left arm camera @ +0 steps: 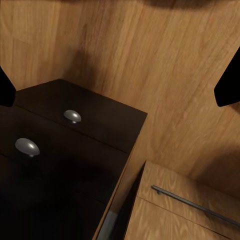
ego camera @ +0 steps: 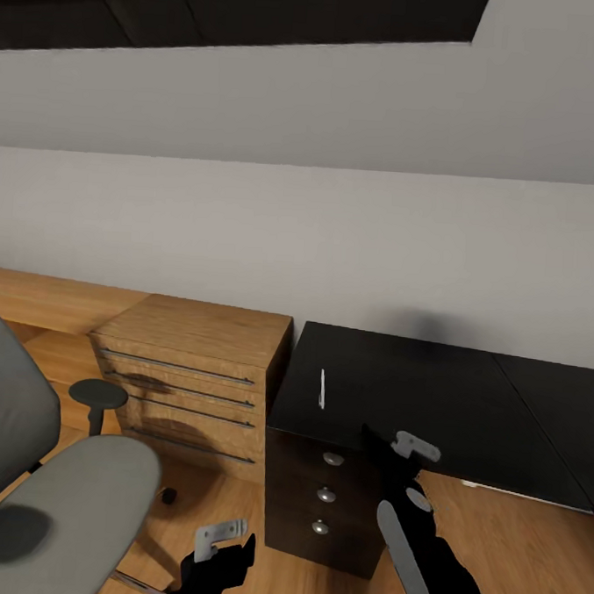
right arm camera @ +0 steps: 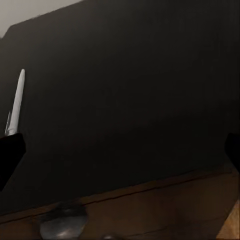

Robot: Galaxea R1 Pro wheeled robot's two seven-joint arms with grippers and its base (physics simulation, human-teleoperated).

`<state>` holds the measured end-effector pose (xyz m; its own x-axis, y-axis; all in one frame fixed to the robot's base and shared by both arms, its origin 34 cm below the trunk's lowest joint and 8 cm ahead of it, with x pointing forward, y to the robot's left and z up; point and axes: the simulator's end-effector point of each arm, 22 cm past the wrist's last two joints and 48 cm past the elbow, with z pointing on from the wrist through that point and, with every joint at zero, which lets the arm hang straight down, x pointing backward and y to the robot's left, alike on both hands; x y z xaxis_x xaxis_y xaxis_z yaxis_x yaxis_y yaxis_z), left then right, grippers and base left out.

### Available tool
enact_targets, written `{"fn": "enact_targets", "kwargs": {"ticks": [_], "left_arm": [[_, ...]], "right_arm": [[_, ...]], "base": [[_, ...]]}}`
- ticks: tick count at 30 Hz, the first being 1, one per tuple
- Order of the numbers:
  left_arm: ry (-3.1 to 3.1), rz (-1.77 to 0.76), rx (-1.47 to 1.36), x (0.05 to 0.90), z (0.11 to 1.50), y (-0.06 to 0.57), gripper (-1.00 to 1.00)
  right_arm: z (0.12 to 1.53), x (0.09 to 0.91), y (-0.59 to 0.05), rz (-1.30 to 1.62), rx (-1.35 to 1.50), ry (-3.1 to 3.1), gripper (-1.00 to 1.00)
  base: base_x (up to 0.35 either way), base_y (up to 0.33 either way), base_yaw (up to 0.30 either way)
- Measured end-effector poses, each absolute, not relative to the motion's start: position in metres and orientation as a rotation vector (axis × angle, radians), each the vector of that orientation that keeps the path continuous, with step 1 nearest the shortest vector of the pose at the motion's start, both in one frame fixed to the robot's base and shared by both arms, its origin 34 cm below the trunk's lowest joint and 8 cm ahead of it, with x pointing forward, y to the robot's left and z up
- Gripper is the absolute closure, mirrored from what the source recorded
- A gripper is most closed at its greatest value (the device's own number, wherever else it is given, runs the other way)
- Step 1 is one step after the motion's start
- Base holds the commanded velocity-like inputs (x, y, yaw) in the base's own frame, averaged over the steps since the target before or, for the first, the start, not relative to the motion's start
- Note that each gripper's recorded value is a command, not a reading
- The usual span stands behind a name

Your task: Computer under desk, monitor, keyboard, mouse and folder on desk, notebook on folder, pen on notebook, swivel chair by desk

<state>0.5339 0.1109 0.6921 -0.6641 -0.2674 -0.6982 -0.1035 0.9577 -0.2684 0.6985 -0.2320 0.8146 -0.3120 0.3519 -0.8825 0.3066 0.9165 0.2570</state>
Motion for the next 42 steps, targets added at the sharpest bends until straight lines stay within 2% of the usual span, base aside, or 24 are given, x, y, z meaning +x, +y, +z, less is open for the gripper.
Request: {"fn": "enact_targets", "kwargs": {"ticks": [9,12,16,20,24,31,42], "left_arm": [[2.296,-0.261,-0.259,0.534,0.692,0.111,-1.00],[2.294,-0.260,-0.259,0.534,0.693,0.112,-1.00],[2.294,-0.258,-0.260,0.534,0.692,0.112,-1.00],[2.294,-0.258,-0.260,0.534,0.692,0.112,-1.00],[2.296,-0.260,-0.259,0.534,0.692,0.112,-1.00],[2.307,-0.261,-0.259,0.531,0.688,0.111,-1.00],[2.359,-0.237,-0.241,0.518,0.666,0.110,-1.00]], "right_arm": [[0.856,0.787,-0.225,-0.056,0.402,1.898,-1.00],[0.904,0.853,-0.240,-0.130,0.414,1.858,-1.00],[0.958,0.877,-0.263,-0.121,0.502,1.629,-1.00],[0.973,0.876,-0.279,-0.095,0.591,1.498,-1.00],[0.911,0.860,-0.291,-0.132,0.663,1.585,-1.00],[0.865,0.847,-0.273,-0.139,0.638,1.699,-1.00],[0.835,0.844,-0.243,-0.231,0.343,1.915,-1.00]], "base": [[0.000,0.000,0.000],[0.000,0.000,0.000],[0.000,0.000,0.000],[0.000,0.000,0.000],[0.000,0.000,0.000],[0.000,0.000,0.000],[0.000,0.000,0.000]]}}
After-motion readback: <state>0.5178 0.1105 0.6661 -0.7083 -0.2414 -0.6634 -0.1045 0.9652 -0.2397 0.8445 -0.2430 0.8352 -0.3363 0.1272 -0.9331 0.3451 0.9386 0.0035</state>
